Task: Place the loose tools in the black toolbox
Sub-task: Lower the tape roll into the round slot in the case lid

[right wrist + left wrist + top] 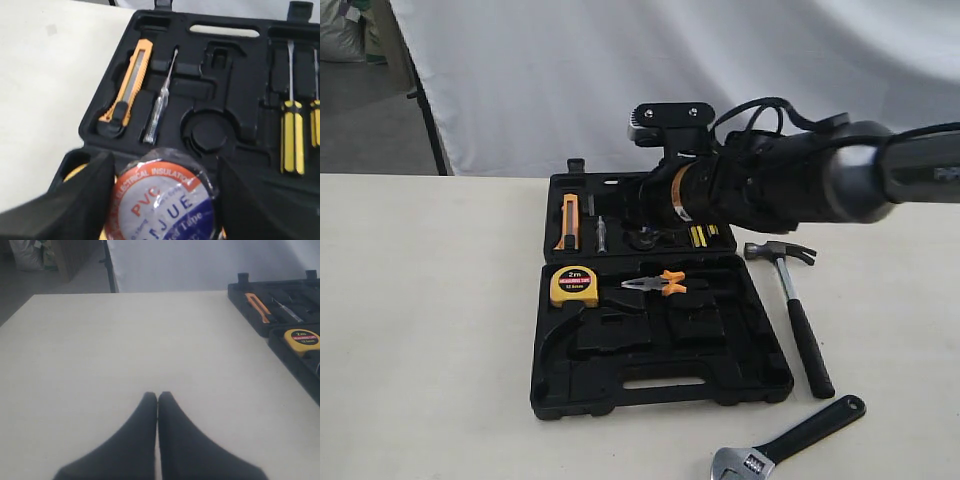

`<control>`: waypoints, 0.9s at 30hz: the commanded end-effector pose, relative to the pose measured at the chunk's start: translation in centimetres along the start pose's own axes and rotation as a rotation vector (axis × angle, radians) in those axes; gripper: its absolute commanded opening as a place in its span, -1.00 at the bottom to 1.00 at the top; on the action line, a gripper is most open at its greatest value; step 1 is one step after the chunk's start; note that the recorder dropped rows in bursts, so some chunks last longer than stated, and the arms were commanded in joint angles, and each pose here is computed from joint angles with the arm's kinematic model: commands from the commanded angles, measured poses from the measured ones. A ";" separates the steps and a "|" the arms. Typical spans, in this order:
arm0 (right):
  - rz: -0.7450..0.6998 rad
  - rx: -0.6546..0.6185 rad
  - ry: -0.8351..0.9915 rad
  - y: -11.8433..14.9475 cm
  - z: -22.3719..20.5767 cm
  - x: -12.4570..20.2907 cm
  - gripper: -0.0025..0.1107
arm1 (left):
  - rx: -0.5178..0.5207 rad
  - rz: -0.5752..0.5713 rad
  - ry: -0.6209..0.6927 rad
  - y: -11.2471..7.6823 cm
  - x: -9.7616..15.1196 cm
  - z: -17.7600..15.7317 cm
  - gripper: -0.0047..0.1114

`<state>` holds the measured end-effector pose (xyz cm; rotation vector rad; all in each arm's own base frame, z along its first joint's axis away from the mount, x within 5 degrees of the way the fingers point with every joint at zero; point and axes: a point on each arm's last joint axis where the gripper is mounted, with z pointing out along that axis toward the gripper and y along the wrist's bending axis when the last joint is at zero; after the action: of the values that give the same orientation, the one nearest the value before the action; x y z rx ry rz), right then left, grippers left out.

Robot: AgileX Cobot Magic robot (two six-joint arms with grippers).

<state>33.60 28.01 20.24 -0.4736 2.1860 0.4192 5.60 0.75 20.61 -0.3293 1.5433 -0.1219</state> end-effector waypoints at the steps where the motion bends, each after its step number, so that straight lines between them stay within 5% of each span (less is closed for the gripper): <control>1: -0.004 -0.011 -0.042 -0.9 4.0 -1.3 -0.96 | -0.021 0.000 -0.020 0.1 -0.2 0.0 -0.91; 10: 0.008 0.017 -0.021 -2.0 10.1 0.1 -0.96 | -0.021 0.000 -0.020 0.1 -0.2 0.0 -0.91; 27: -0.003 0.041 0.021 -3.0 11.8 1.8 -0.96 | -0.021 0.000 -0.020 0.1 -0.2 0.0 -0.91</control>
<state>41.39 30.60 11.46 -0.4368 2.2237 0.3915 5.60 0.75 20.61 -0.3293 1.5433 -0.1219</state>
